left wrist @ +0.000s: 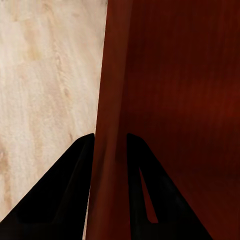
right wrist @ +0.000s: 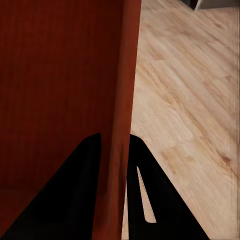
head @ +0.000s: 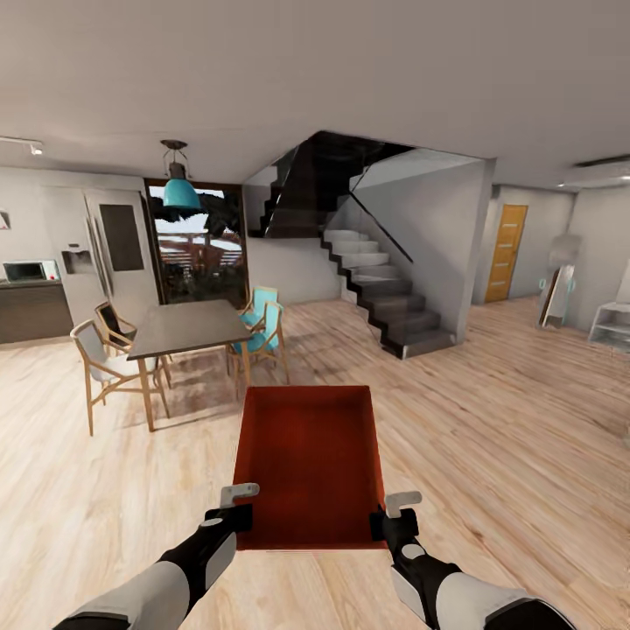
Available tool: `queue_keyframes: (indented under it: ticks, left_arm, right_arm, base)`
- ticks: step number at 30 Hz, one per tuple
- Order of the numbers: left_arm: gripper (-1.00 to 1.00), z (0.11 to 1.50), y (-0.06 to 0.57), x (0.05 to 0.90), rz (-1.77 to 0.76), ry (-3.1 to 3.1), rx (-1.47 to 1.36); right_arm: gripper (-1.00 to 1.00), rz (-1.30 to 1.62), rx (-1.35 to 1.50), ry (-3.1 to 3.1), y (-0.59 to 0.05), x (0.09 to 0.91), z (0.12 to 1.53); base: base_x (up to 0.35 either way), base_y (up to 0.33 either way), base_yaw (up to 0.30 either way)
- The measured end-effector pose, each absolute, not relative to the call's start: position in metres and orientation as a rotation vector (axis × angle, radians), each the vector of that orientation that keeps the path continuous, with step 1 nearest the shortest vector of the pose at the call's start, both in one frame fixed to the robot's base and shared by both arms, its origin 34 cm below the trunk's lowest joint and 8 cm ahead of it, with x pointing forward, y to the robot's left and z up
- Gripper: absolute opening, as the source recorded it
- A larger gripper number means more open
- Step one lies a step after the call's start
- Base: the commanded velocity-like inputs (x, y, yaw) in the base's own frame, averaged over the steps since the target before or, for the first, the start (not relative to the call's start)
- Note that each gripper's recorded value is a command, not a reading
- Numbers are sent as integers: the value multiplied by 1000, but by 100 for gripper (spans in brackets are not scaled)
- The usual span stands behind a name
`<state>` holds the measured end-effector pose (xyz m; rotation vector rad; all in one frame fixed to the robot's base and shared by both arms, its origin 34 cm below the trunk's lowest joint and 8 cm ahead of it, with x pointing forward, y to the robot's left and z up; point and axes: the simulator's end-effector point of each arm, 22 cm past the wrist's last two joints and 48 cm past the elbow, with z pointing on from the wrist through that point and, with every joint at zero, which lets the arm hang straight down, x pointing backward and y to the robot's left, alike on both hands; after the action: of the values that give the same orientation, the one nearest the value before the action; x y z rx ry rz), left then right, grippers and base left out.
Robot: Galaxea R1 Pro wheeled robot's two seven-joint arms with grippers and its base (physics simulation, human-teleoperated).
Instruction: Move the two storage containers from the living room to the garage. In the garage, place one container on the floor and stack the other container on top of it (either order is fine).
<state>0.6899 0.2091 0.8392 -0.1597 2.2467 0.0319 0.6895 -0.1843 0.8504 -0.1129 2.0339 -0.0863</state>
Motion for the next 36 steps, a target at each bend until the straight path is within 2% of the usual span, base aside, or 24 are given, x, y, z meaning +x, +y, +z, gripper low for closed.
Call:
queue_keyframes:
  ticks: [36]
  left_arm:
    - [-100,839,209,690,32,2247,-160]
  right_arm:
    - [-100,-86,-113,2034,-185,690,850]
  base:
    - [321,0,-262]
